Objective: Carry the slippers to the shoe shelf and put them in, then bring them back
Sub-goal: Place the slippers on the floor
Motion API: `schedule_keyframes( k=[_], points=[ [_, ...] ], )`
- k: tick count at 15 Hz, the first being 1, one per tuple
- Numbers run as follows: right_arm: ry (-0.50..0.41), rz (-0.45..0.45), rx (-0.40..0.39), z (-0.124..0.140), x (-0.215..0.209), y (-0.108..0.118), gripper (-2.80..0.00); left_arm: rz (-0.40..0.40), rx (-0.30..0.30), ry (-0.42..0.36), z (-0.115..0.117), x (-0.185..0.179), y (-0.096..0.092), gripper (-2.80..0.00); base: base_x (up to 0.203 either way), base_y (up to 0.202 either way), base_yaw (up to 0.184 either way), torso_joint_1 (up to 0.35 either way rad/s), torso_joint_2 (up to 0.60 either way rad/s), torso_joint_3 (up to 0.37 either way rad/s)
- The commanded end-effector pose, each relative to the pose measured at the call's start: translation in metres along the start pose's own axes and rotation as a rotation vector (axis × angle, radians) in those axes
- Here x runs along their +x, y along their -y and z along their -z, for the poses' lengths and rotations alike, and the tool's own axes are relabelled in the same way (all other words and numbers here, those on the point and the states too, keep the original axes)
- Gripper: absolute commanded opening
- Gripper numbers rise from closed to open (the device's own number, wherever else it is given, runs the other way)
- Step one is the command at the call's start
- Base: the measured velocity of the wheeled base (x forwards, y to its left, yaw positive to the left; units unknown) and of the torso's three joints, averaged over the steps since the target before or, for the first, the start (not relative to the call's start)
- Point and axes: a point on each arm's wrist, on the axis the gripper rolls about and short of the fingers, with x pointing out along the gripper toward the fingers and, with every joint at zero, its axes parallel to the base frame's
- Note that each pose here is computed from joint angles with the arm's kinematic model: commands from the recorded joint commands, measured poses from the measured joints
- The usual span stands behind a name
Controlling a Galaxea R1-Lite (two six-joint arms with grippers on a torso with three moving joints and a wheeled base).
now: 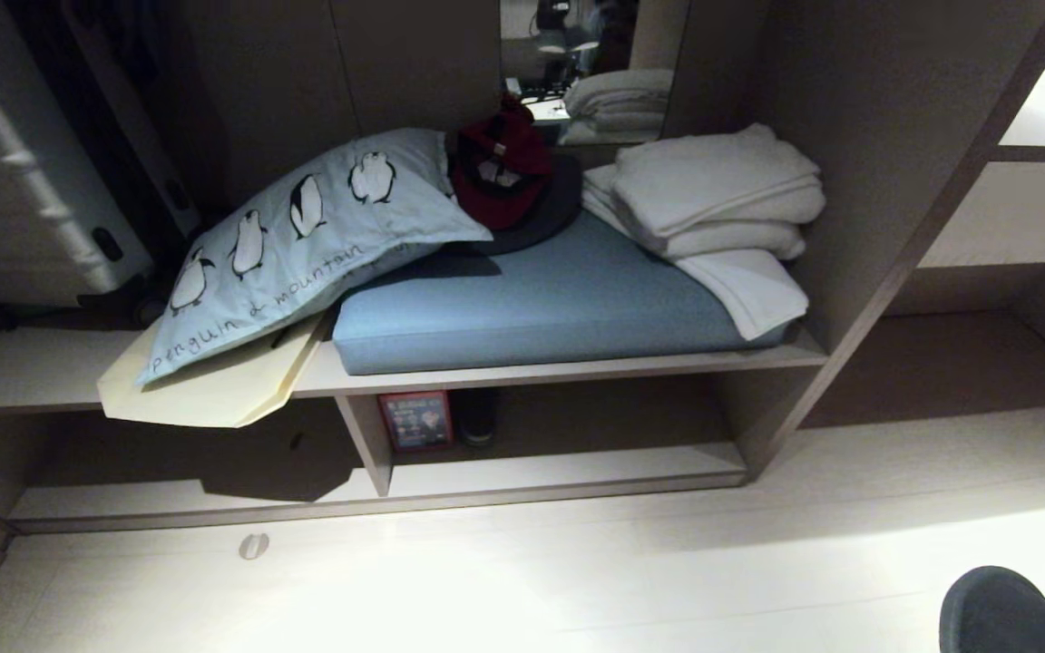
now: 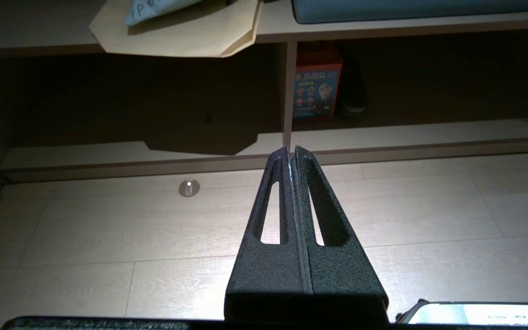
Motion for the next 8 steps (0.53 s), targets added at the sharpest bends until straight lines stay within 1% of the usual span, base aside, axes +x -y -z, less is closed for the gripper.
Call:
schedule_keyframes(
  k=[1, 8],
  points=[
    [-0.001, 0.000, 0.000, 0.0000, 0.0001, 0.0000, -2.80, -0.001, 0.000, -0.001, -0.0001, 0.0001, 0.0000, -2.80, 0.000, 0.000, 0.000, 0.000, 0.00, 0.205],
    [-0.001, 0.000, 0.000, 0.0000, 0.0001, 0.0000, -2.80, -0.001, 0.000, -0.001, 0.0000, 0.0001, 0.0000, -2.80, 0.000, 0.000, 0.000, 0.002, 0.00, 0.201]
  ],
)
